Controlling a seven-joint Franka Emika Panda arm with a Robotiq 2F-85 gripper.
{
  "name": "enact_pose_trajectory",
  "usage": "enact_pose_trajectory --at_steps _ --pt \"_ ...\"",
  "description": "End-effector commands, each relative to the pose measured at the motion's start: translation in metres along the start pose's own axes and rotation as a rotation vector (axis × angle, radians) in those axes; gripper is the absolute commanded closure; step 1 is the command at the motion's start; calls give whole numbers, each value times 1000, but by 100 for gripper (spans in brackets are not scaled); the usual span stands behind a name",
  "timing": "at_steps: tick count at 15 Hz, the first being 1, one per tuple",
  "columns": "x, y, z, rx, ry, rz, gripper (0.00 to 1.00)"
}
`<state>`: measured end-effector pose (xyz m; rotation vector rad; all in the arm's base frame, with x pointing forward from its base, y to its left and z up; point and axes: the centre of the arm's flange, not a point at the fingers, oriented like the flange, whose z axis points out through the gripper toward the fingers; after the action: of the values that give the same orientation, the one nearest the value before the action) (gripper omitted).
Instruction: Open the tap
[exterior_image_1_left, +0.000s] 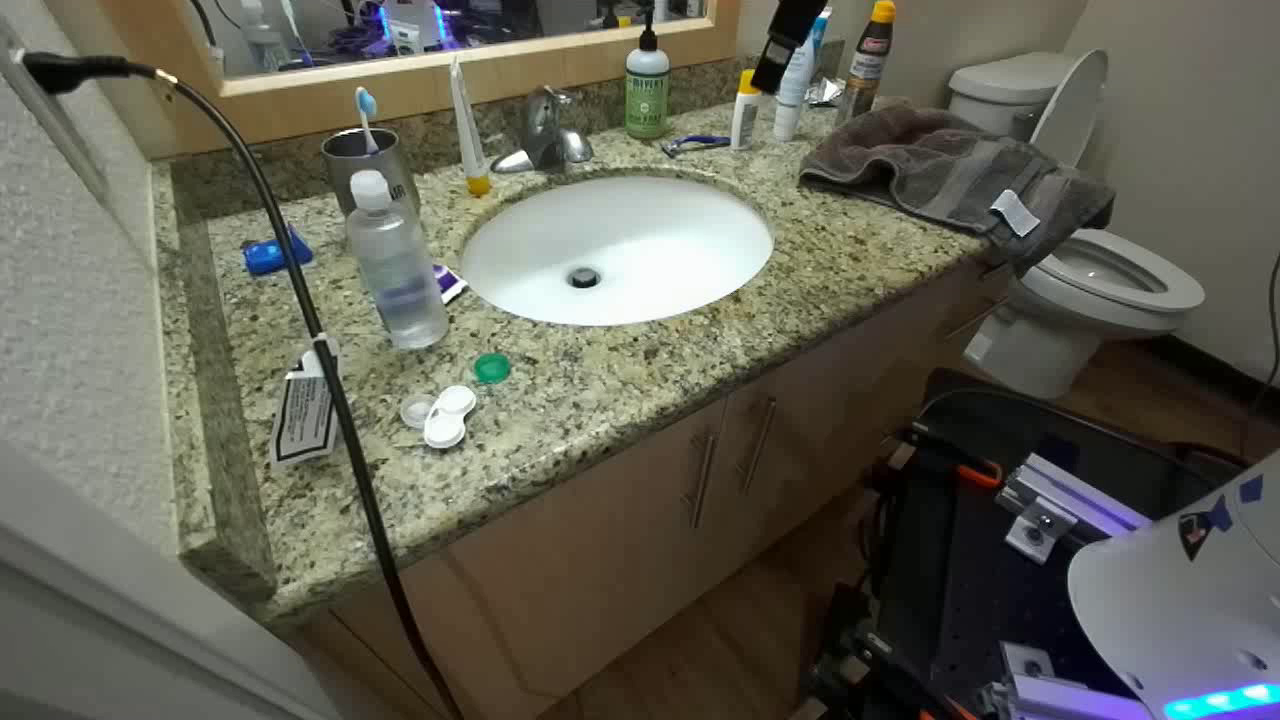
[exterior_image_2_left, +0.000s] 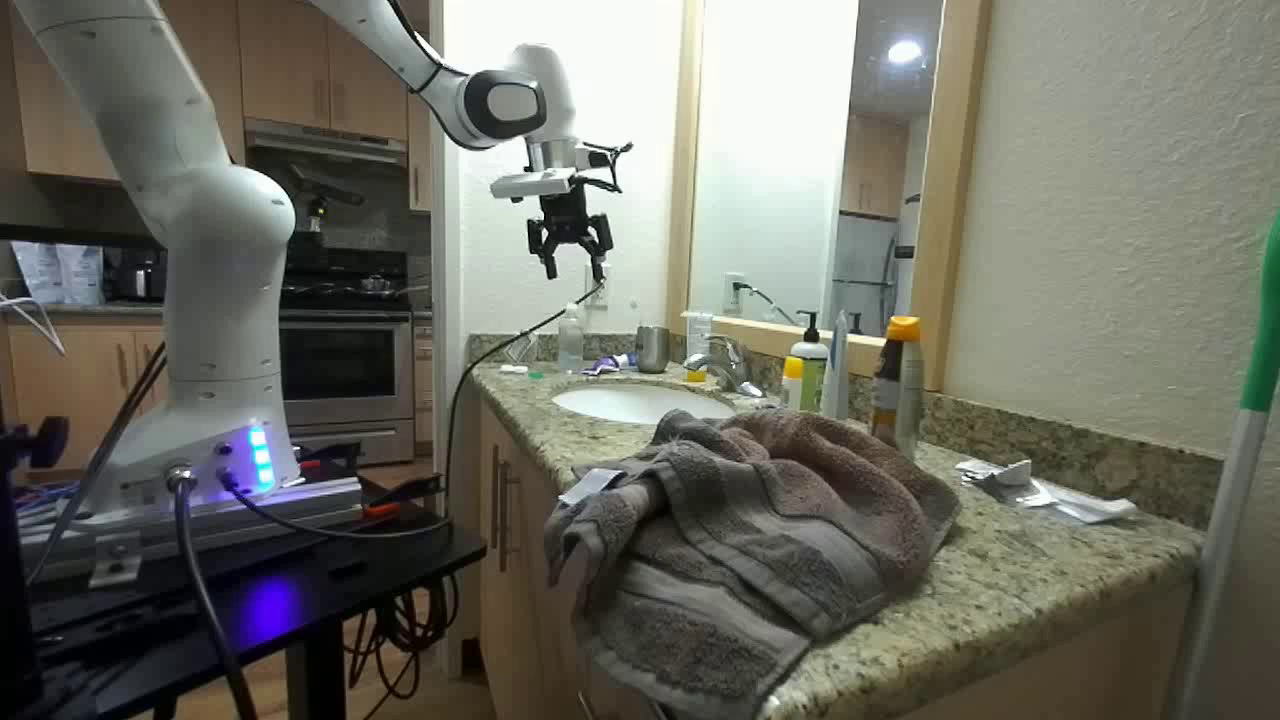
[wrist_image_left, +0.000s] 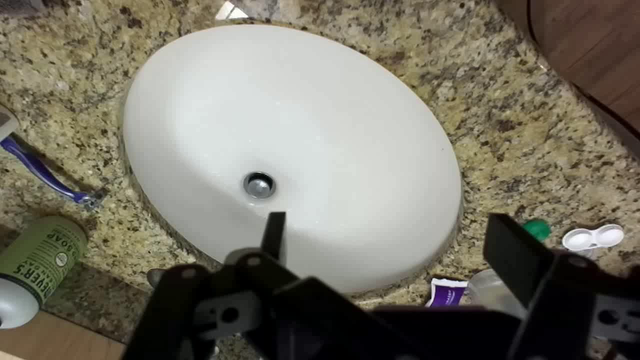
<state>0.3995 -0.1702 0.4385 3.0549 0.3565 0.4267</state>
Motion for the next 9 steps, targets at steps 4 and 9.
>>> enact_pose_trajectory --at_steps 4,9 --pt "0 0 0 0 0 0 0" --pt "55 -7 -43 82 -95 103 0"
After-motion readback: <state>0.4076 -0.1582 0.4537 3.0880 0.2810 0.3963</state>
